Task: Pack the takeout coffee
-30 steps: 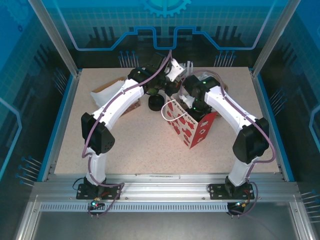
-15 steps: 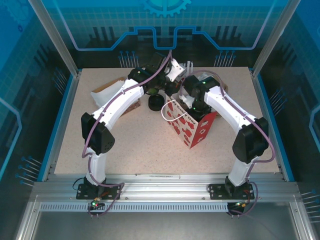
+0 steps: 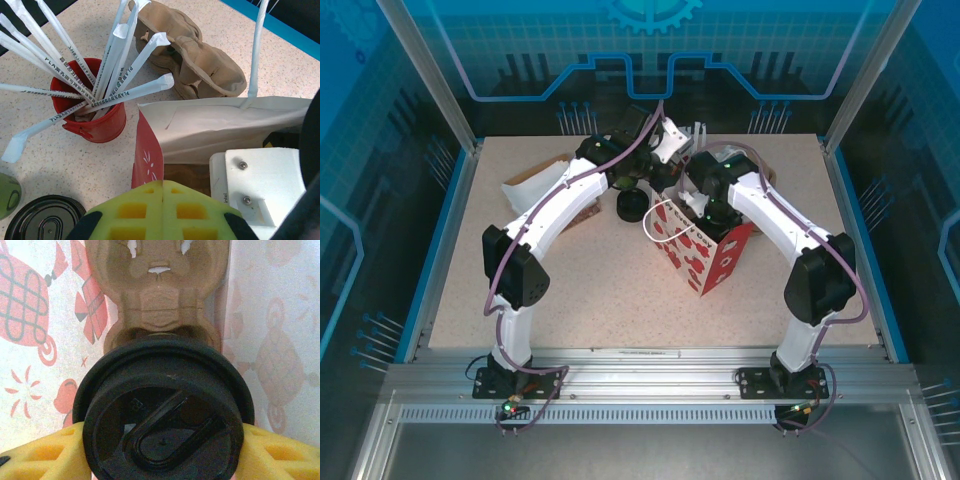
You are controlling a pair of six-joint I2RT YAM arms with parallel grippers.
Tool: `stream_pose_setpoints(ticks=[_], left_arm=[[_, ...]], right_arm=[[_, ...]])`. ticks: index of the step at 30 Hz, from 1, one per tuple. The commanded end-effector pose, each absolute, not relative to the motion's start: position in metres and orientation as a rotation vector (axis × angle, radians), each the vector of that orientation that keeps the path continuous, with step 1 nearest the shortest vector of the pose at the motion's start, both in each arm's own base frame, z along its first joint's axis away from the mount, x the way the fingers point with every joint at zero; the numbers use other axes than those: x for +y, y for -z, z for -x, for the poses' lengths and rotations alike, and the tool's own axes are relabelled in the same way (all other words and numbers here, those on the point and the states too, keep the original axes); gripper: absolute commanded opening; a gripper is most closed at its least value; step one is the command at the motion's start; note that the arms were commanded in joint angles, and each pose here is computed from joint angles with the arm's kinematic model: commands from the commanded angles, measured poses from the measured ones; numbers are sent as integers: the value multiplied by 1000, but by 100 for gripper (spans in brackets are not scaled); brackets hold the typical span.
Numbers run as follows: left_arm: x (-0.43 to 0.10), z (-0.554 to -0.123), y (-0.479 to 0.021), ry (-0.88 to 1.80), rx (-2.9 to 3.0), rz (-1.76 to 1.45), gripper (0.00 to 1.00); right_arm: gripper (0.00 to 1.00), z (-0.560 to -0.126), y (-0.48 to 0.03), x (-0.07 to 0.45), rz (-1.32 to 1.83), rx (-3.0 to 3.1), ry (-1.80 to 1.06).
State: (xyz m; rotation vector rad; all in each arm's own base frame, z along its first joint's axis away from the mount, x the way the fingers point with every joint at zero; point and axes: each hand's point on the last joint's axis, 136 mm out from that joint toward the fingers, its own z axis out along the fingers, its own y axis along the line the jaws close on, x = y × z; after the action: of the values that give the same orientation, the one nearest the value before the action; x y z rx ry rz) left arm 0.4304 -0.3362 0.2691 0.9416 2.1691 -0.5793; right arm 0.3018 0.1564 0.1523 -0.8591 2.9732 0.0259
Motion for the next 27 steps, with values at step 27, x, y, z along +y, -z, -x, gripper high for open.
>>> stream_pose_setpoints(ticks=[27], left_arm=[[-328, -421, -273, 551, 2185, -948, 3]], right_arm=[[33, -305, -129, 148, 845, 3035, -32]])
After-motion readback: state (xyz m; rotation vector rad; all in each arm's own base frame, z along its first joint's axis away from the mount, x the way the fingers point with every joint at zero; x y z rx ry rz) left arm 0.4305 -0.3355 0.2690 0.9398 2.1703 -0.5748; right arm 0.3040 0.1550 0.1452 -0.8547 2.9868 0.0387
